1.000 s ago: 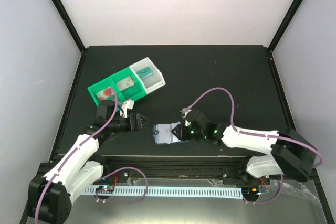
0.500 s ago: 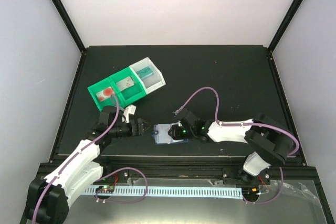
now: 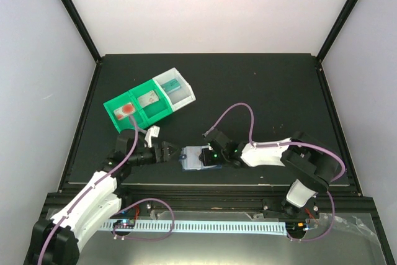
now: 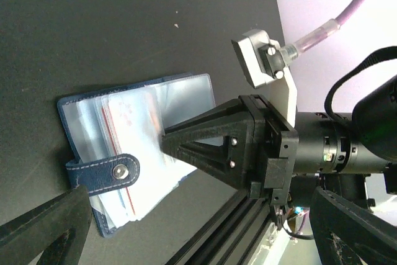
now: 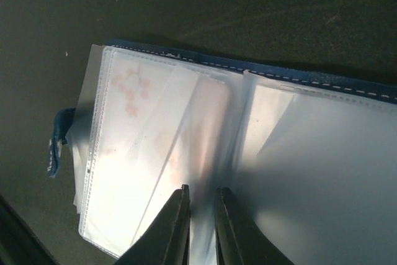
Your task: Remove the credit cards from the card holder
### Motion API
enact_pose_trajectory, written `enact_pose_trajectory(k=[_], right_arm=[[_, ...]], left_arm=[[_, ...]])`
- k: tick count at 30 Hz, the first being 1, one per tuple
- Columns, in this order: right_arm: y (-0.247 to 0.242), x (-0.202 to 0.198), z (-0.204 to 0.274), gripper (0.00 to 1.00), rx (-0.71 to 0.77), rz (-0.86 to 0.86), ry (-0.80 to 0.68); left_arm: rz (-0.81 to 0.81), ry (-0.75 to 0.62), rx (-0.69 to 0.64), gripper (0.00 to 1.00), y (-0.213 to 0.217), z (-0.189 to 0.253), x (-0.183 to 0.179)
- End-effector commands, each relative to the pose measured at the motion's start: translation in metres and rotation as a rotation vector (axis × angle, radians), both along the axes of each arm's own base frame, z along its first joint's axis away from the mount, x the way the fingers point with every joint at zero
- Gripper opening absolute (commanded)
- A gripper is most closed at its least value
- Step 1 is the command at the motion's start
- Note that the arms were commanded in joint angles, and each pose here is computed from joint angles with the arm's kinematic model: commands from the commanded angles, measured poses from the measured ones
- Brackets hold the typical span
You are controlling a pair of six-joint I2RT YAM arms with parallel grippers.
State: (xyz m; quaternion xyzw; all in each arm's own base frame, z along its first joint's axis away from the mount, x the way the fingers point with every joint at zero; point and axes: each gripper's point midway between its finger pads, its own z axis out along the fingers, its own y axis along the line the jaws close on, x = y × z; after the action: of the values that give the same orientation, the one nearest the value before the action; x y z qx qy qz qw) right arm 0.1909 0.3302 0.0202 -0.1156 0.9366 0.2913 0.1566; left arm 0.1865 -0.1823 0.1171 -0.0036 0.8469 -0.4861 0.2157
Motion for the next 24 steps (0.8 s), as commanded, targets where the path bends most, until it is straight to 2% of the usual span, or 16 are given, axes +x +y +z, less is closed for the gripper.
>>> enact_pose_trajectory(k=[1, 8, 24], right_arm=[[-0.013, -0.003, -0.015, 0.12, -0.047, -0.027, 0.002], [-0.012, -0.012, -0.017, 0.04, 0.031, -0.032, 0.028], [-0.006, -0.024, -0.020, 0.03, 0.126, -0.011, 0.070]], left_arm=[[-0.001, -0.014, -0.053, 0.98, -0.003, 0.007, -0.006], [0.000, -0.034, -0.108, 0.99, -0.009, 0.020, -0.006], [-0.050, -0.031, -0.108, 0.99, -0.036, 0.021, 0.003]])
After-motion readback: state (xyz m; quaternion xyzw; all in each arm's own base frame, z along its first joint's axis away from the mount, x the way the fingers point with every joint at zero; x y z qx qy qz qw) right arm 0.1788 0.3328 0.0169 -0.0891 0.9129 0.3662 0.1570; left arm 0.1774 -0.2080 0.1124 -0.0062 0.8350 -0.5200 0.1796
